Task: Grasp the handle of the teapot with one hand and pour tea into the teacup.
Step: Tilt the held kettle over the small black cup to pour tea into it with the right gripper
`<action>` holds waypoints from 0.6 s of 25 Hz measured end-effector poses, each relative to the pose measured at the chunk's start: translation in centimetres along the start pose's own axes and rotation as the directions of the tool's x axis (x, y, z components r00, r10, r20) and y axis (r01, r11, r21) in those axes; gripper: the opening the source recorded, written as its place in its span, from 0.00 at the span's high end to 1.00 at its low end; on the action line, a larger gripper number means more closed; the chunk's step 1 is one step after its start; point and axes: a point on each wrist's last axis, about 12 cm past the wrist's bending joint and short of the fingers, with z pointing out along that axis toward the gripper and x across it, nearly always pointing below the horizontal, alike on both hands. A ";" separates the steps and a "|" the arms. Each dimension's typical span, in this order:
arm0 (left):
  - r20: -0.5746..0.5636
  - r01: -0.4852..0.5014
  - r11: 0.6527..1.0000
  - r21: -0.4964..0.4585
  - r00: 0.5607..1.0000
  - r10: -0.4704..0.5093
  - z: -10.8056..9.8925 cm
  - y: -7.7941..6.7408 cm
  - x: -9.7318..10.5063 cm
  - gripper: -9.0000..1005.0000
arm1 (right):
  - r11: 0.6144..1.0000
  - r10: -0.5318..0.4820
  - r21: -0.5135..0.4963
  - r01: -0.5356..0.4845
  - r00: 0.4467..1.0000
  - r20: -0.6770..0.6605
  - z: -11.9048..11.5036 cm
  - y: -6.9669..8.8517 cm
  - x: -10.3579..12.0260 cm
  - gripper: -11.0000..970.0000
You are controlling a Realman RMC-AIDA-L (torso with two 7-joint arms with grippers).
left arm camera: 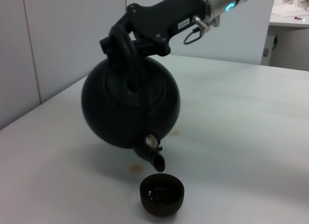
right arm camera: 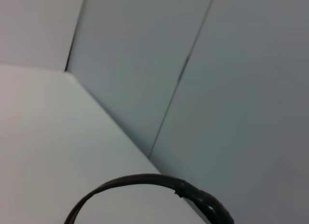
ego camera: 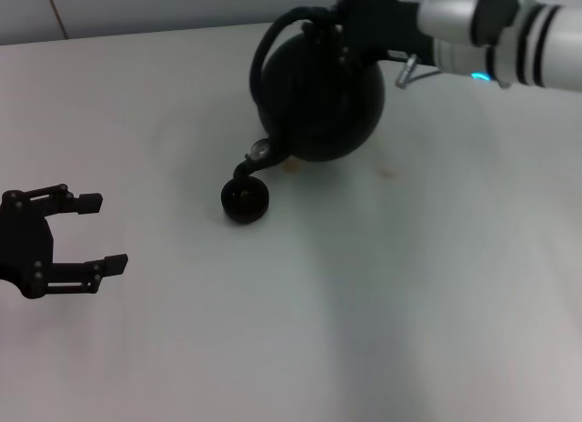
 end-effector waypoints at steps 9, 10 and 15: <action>0.004 -0.001 1.000 0.000 1.000 0.001 0.1 0.0 0.0 0.14 | 0.975 0.201 0.086 -0.206 0.978 0.061 -3.0 0.2 3.0 0.86; 0.006 -0.001 1.000 -0.003 1.000 0.001 0.1 0.0 -0.1 0.14 | 0.967 0.228 0.102 -0.235 0.971 0.070 -3.5 0.1 3.5 0.86; 0.012 -0.005 1.000 0.000 1.000 0.005 0.1 0.0 -0.2 0.14 | 0.926 0.326 0.163 -0.340 0.939 0.107 -5.6 -0.3 5.4 0.86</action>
